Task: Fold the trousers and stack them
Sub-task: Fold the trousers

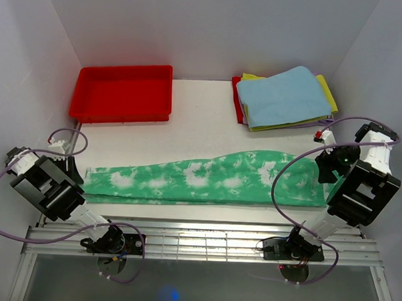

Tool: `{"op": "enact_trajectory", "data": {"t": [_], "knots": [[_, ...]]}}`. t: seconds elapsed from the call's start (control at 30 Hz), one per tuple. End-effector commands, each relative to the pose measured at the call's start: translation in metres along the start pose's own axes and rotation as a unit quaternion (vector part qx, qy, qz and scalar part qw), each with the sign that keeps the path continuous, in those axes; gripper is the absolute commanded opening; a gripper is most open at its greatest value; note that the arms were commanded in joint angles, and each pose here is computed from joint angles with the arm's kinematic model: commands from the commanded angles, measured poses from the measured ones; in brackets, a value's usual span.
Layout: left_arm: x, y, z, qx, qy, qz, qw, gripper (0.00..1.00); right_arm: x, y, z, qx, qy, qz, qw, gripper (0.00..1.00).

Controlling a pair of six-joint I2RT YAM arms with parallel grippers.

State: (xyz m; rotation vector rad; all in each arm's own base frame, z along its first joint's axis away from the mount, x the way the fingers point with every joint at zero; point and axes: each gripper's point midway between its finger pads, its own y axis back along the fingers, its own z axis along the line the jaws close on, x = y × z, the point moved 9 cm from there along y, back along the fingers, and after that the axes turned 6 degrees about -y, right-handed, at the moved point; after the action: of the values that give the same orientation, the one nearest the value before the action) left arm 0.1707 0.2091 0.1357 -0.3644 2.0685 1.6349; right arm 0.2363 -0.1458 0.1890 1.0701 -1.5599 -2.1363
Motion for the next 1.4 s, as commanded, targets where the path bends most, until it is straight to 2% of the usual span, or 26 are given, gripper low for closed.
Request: {"op": "enact_trajectory", "data": {"t": [0.0, 0.17, 0.27, 0.3, 0.37, 0.4, 0.43, 0.5, 0.53, 0.57, 0.63, 0.7, 0.73, 0.77, 0.8, 0.87, 0.9, 0.97, 1.1, 1.17, 1.27, 1.3, 1.37], "knots": [[0.004, -0.005, 0.001, -0.012, 0.069, 0.024, 0.997, 0.66, -0.002, -0.004, 0.011, -0.001, -0.025, 0.001, 1.0, 0.77], [0.004, -0.014, -0.003, 0.032, 0.122, 0.037, 0.991, 0.62, 0.011, -0.024, 0.017, -0.007, -0.031, 0.024, 0.999, 0.75], [-0.006, -0.01, -0.004, 0.062, 0.142, 0.019, 0.988, 0.44, 0.013, -0.027, 0.019, -0.005, -0.029, 0.024, 0.999, 0.74], [-0.008, -0.008, -0.008, 0.079, 0.15, 0.017, 0.985, 0.3, 0.012, -0.028, 0.019, -0.005, -0.029, 0.022, 0.999, 0.73], [-0.024, -0.001, -0.011, 0.1, 0.144, -0.015, 0.985, 0.15, 0.013, -0.028, 0.02, -0.007, -0.029, 0.021, 0.999, 0.72], [-0.029, 0.006, -0.019, 0.116, 0.137, -0.025, 0.983, 0.02, 0.013, -0.029, 0.019, -0.008, -0.028, 0.021, 0.999, 0.72], [-0.042, 0.011, -0.024, 0.123, 0.114, -0.04, 0.985, 0.0, 0.013, -0.029, 0.02, -0.009, -0.03, 0.021, 0.999, 0.71], [-0.061, 0.024, -0.044, 0.147, 0.075, -0.086, 0.983, 0.0, 0.014, -0.03, 0.02, -0.009, -0.029, 0.023, 0.999, 0.7], [-0.079, 0.043, -0.066, 0.132, -0.004, -0.125, 0.983, 0.0, 0.014, -0.031, 0.02, -0.01, -0.03, 0.024, 0.999, 0.69], [-0.09, 0.054, -0.082, 0.131, -0.051, -0.16, 0.977, 0.0, 0.014, -0.03, 0.02, -0.01, -0.029, 0.025, 0.999, 0.69], [-0.108, 0.083, -0.116, 0.067, -0.172, -0.225, 0.957, 0.0, 0.015, -0.031, 0.021, -0.01, -0.029, 0.027, 0.999, 0.69], [-0.101, 0.081, -0.123, 0.036, -0.211, -0.248, 0.945, 0.01, 0.015, -0.03, 0.021, -0.01, -0.029, 0.029, 0.999, 0.68], [-0.094, 0.077, -0.124, 0.025, -0.249, -0.244, 0.937, 0.05, 0.015, -0.03, 0.02, -0.009, -0.029, 0.031, 0.999, 0.67], [-0.072, 0.053, -0.122, 0.041, -0.231, -0.215, 0.948, 0.1, 0.015, -0.03, 0.02, -0.011, -0.03, 0.031, 0.999, 0.67], [-0.061, 0.041, -0.108, 0.014, -0.225, -0.172, 0.959, 0.1, 0.015, -0.029, 0.02, -0.009, -0.029, 0.031, 0.999, 0.67], [-0.038, 0.013, -0.089, 0.019, -0.183, -0.105, 0.977, 0.1, 0.014, -0.026, 0.019, -0.008, -0.029, 0.031, 0.999, 0.66], [-0.026, 0.005, -0.075, -0.004, -0.157, -0.082, 0.984, 0.1, 0.013, -0.026, 0.019, -0.008, -0.028, 0.031, 0.999, 0.66], [-0.015, -0.01, -0.059, -0.001, -0.098, -0.05, 0.994, 0.12, 0.014, -0.024, 0.019, -0.004, -0.025, 0.034, 0.999, 0.65], [-0.016, -0.016, -0.024, -0.045, -0.034, -0.018, 0.998, 0.18, 0.014, -0.023, 0.02, -0.003, -0.023, 0.038, 0.999, 0.65], [-0.016, -0.016, -0.015, -0.068, -0.026, 0.0, 0.997, 0.19, 0.014, -0.022, 0.021, -0.003, -0.021, 0.037, 0.999, 0.64], [-0.023, -0.011, -0.007, -0.082, -0.023, 0.007, 0.996, 0.13, 0.014, -0.023, 0.021, -0.003, -0.02, 0.038, 0.999, 0.64], [-0.027, -0.008, -0.008, -0.078, -0.024, 0.004, 0.997, 0.08, 0.014, -0.023, 0.021, -0.003, -0.021, 0.039, 0.999, 0.63], [-0.047, 0.008, -0.017, -0.062, -0.035, -0.022, 0.997, 0.06, 0.015, -0.024, 0.021, -0.004, -0.022, 0.039, 0.999, 0.63]]}}
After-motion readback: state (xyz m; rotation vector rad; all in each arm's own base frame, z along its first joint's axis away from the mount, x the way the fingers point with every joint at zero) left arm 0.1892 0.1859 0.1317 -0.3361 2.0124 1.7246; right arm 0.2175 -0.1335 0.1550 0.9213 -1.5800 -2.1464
